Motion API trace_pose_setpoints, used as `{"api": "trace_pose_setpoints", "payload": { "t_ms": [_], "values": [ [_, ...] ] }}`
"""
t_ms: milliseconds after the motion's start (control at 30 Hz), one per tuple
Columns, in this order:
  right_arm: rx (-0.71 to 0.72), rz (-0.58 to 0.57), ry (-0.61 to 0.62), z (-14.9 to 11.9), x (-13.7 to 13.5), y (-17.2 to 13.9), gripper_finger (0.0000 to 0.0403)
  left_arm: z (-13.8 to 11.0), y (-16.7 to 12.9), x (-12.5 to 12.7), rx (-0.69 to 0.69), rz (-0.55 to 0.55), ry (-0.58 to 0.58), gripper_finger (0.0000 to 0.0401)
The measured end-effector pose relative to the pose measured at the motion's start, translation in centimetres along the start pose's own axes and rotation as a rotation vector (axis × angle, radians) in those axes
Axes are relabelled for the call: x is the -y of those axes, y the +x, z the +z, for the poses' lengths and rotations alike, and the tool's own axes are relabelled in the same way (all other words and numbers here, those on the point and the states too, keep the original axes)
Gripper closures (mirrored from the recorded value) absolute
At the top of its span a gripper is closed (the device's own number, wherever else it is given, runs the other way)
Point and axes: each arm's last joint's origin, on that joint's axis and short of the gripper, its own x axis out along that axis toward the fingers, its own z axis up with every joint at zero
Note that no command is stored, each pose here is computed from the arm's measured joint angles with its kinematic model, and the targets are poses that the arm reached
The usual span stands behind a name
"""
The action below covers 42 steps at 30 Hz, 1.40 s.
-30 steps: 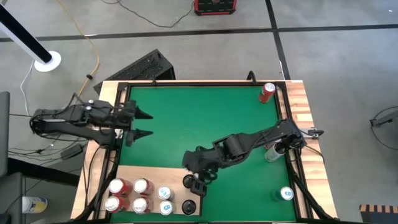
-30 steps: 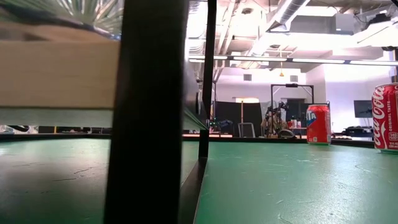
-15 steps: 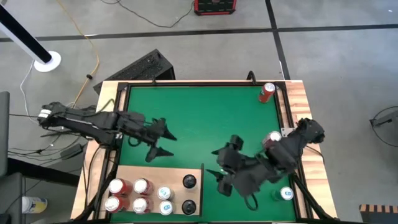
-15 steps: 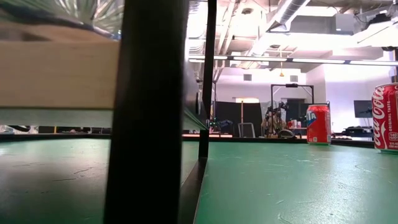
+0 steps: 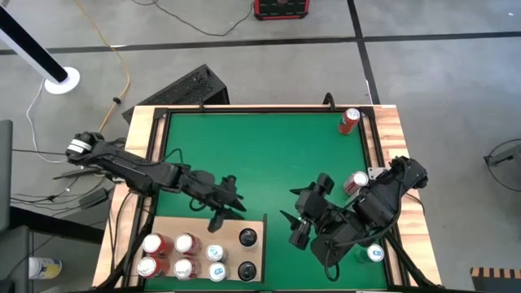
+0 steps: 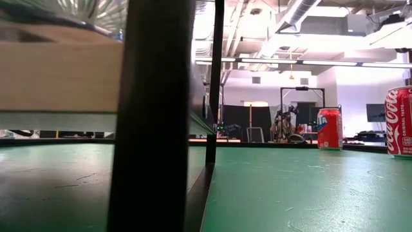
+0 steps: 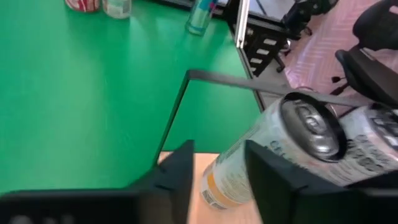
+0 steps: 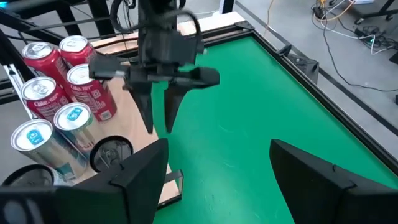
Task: Place canned beverage on shelf
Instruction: Put the bottom left white yellow soda can on the shelf aligned with the other white yellow soda can
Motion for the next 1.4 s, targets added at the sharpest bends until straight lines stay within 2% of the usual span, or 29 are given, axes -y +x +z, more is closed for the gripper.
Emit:
{"api": "trace_pose_setpoints", "payload": {
  "t_ms": [133, 200, 500, 667, 1400],
  "values": [
    [-0.003, 0.003, -0.007, -0.1, -0.1, -0.1, 0.0100, -0.5, 1.4, -0.1, -0.006, -0.016, -0.001, 0.0374],
    [-0.008, 0.006, -0.014, -0.2, -0.1, -0.2, 0.0100, -0.7, 2.1, 0.0, -0.001, -0.035, -0.009, 0.0392],
    [-0.051, 0.031, -0.041, -0.5, -0.1, -0.3, 0.0100, -2.0, 4.1, 0.9, -0.003, -0.039, -0.021, 0.0401],
    [-0.057, 0.036, -0.044, -0.5, -0.1, -0.4, 0.0100, -2.1, 4.1, 1.3, 0.008, -0.018, -0.015, 0.0401],
    [-0.053, 0.042, -0.034, -0.5, -0.2, -0.3, 0.0100, -2.7, 4.5, 2.6, 0.000, -0.069, -0.003, 0.0401]
  ]
}}
